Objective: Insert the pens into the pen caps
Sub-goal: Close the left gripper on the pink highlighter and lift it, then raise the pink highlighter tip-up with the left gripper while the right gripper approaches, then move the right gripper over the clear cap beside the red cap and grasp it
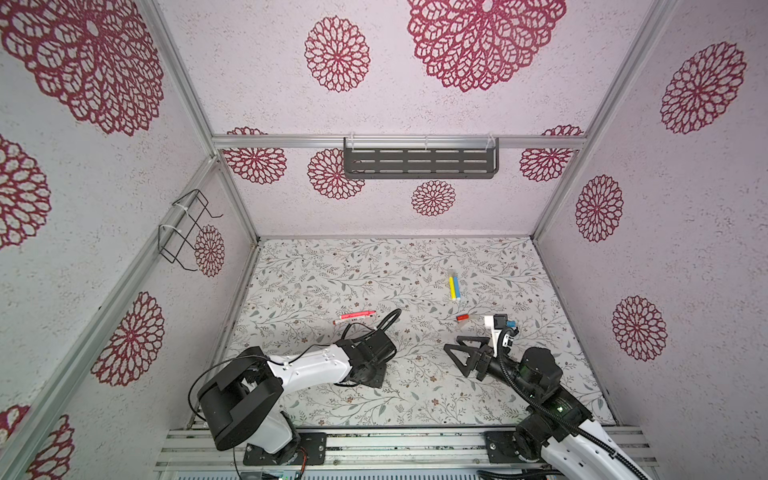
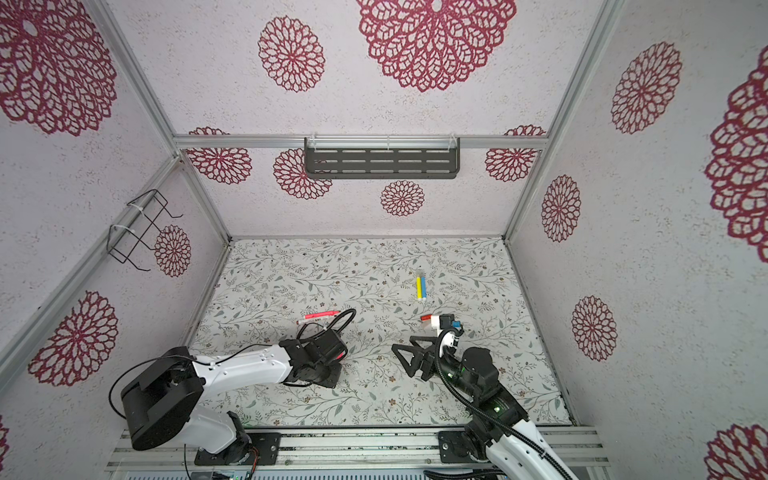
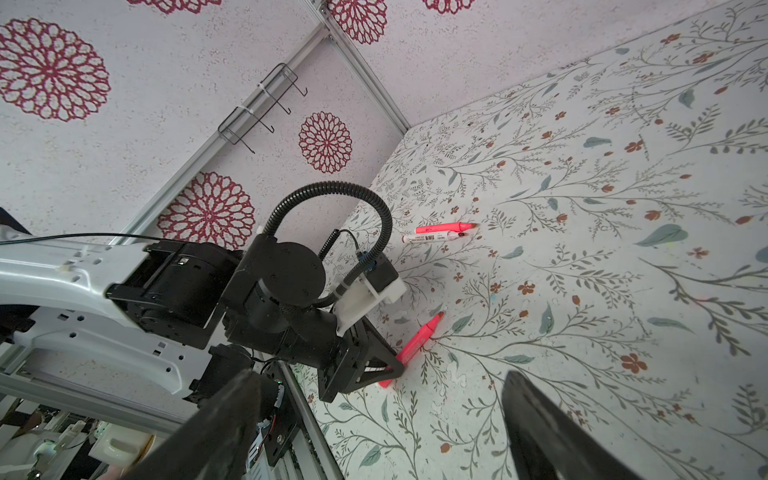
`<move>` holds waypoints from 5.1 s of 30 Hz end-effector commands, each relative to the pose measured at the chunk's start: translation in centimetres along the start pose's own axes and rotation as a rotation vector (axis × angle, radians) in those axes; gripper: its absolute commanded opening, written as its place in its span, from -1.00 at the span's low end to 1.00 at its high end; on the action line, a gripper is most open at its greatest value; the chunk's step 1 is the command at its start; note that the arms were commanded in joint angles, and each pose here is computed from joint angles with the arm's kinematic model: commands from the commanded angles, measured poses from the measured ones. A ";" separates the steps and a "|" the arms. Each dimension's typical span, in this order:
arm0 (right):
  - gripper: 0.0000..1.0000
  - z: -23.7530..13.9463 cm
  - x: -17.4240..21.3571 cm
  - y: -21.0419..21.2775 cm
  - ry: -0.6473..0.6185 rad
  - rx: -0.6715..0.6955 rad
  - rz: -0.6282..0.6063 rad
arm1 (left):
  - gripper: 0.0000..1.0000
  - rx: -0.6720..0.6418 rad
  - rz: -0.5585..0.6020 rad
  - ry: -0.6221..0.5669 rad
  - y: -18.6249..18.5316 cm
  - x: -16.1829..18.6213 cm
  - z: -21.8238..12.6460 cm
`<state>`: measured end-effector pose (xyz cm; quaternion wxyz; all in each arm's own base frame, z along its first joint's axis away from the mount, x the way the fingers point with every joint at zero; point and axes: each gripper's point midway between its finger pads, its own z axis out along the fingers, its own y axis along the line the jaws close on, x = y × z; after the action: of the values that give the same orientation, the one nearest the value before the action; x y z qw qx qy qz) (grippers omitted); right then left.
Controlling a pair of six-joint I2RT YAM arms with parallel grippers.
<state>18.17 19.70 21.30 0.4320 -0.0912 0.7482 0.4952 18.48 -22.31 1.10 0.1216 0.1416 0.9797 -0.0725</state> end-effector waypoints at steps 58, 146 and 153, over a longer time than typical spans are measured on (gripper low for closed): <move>-0.66 13.8 6.7 3.7 0.270 -0.147 0.101 | -0.78 0.475 -0.018 -0.587 -7.3 -3.8 -10.3; -0.36 4.8 -0.4 -26.6 0.381 1.168 0.255 | -1.00 0.426 -0.036 -0.690 -4.8 -3.1 -11.0; -0.41 4.4 0.9 -27.6 0.418 1.202 0.250 | -1.00 0.431 -0.057 -0.696 -4.2 -2.8 -11.0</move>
<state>35.97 10.91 2.39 0.2015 0.1655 0.9647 0.0359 17.59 -25.35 12.73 0.4071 0.1132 0.8480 -0.3198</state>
